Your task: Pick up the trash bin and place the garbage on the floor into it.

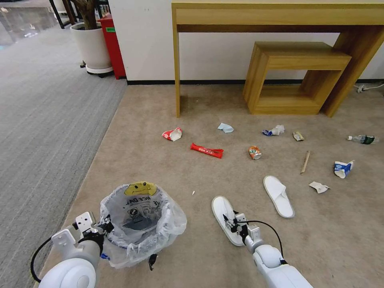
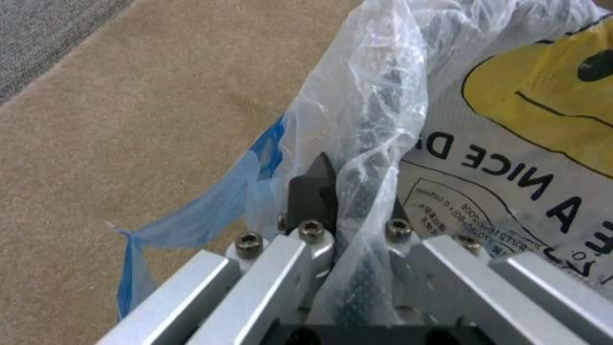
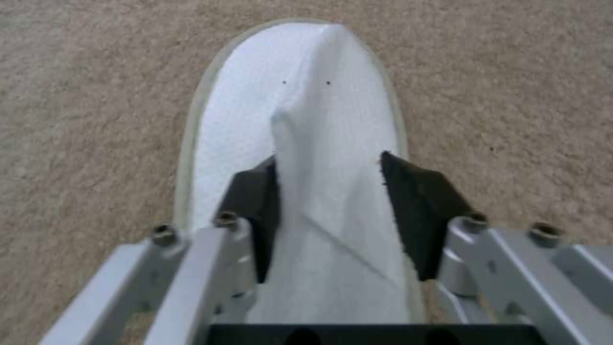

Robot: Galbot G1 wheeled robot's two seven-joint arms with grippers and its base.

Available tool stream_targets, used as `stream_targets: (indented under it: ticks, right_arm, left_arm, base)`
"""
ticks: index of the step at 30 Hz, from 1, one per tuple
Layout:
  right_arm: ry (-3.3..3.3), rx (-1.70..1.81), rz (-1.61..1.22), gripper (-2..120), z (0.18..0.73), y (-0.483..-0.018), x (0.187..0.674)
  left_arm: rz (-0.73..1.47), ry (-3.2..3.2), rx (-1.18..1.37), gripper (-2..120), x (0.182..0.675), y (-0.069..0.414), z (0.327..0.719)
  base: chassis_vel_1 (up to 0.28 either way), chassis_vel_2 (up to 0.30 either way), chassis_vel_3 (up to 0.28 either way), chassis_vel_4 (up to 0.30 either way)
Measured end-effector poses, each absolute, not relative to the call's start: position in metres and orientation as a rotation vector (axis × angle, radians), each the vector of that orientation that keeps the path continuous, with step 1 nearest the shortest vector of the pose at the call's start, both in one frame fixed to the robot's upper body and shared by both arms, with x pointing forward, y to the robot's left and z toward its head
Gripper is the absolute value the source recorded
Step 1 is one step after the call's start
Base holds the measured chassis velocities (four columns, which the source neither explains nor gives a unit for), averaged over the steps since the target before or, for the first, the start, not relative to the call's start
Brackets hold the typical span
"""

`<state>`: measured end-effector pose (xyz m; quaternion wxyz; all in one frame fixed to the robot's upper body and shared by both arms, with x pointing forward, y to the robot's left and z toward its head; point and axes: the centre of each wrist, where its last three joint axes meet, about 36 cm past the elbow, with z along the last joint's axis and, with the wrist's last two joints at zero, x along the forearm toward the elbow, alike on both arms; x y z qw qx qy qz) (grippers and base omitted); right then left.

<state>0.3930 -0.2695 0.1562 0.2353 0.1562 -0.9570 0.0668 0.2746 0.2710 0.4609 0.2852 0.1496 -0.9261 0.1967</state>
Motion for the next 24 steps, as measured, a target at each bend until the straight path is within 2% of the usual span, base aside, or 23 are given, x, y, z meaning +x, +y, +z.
stream_targets:
  ticks: [1,4,5,11,18,24]
  right_arm:
    - [-2.625,0.428,0.183,39,0.156,-0.269,0.393]
    - [-2.627,0.429,0.181,24,0.154,-0.269,0.393]
    - [-2.627,0.429,0.181,24,0.154,-0.269,0.393]
    - [-2.634,0.444,0.178,1,0.153,-0.269,0.395]
    - [-2.705,0.46,0.067,0,0.166,-0.275,0.395]
    - [-2.889,0.605,-0.082,0,0.225,-0.286,0.399]
  left_arm:
    - [0.526,-2.477,0.4,1,0.275,0.271,0.461]
    - [0.523,-2.48,0.403,1,0.274,0.272,0.461]
    - [0.523,-2.48,0.403,1,0.274,0.272,0.461]
    - [0.52,-2.482,0.404,1,0.273,0.271,0.46]
    - [0.517,-2.479,0.406,1,0.276,0.273,0.457]
    - [0.519,-2.476,0.398,1,0.277,0.27,0.455]
  base:
    - [0.0,0.0,0.0,0.0]
    - [0.0,0.0,0.0,0.0]
    - [0.0,0.0,0.0,0.0]
    - [0.0,0.0,0.0,0.0]
    - [0.0,0.0,0.0,0.0]
    - [0.0,0.0,0.0,0.0]
